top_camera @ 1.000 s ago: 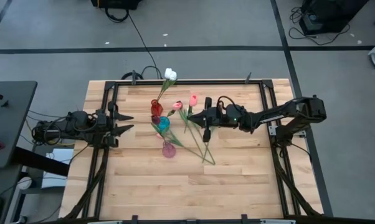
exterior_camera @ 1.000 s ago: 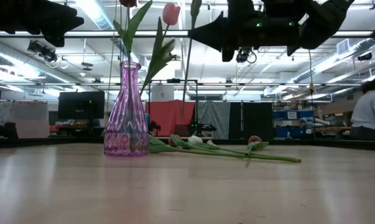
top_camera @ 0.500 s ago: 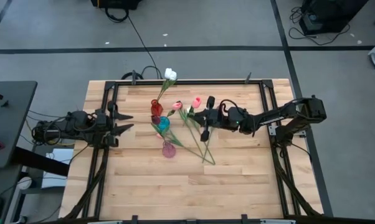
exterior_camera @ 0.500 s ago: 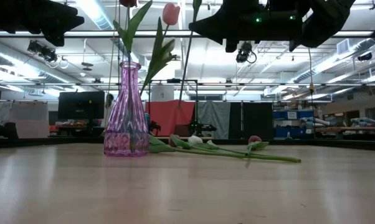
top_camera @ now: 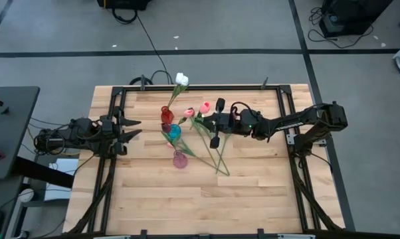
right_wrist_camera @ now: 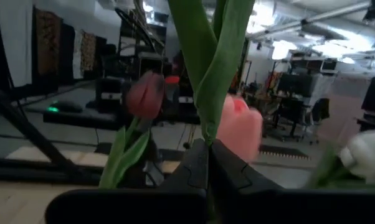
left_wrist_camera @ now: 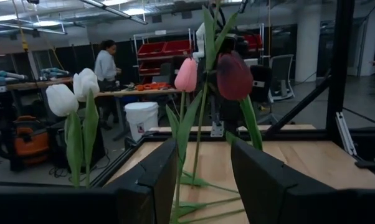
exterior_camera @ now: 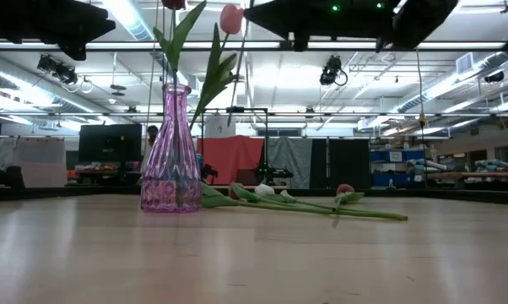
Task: Sort flowers into vase by color
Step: Put the right pink flower into the blue vase
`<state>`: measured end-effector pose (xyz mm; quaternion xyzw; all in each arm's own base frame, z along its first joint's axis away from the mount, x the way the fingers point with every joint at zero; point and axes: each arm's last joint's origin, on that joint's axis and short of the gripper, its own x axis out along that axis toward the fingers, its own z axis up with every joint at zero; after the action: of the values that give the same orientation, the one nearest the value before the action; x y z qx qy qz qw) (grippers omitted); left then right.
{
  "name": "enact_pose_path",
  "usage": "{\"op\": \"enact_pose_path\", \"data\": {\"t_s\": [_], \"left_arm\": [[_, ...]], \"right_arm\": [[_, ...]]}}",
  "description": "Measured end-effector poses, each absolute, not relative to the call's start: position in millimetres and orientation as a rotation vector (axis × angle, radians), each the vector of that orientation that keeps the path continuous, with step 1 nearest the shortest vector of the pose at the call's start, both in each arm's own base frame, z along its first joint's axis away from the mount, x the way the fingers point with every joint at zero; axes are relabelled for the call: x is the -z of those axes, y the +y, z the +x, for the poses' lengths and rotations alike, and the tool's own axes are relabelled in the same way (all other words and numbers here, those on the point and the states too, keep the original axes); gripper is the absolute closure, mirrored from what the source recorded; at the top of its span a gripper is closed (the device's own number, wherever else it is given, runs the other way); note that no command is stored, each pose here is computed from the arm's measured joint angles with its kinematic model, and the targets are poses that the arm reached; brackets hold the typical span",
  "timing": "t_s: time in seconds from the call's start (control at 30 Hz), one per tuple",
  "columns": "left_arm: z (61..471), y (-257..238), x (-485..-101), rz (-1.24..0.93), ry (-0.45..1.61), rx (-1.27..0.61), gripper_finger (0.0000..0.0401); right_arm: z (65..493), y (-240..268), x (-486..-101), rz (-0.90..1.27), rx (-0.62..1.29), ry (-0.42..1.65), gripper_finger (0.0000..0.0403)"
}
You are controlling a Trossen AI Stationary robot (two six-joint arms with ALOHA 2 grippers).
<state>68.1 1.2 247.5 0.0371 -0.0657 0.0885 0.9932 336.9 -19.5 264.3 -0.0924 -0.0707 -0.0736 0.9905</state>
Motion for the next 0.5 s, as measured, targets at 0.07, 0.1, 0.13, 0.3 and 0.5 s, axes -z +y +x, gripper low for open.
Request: {"op": "enact_pose_path", "data": {"t_s": [0.07, 0.1, 0.13, 0.3, 0.5], "left_arm": [[68.0, 1.2, -248.1, 0.074, -0.138, -0.177, 0.0245], [68.0, 1.2, -248.2, 0.073, -0.139, -0.177, 0.0245], [68.0, 1.2, -248.1, 0.074, -0.139, -0.177, 0.0245], [68.0, 1.3, -247.8, 0.069, -0.135, -0.179, 0.0245], [68.1, 1.5, -247.4, 0.043, -0.134, -0.184, 0.0245]], "right_arm": [[344.9, -21.0, -261.7, -0.189, 0.138, -0.14, 0.0393], [351.5, -22.0, -258.1, -0.188, 0.125, -0.131, 0.0393], [358.4, -23.0, -254.6, -0.187, 0.114, -0.121, 0.0393], [379.2, -24.4, -248.1, -0.222, 0.106, -0.104, 0.0393], [387.9, -26.2, -257.1, -0.196, 0.101, -0.03, 0.0393]]}}
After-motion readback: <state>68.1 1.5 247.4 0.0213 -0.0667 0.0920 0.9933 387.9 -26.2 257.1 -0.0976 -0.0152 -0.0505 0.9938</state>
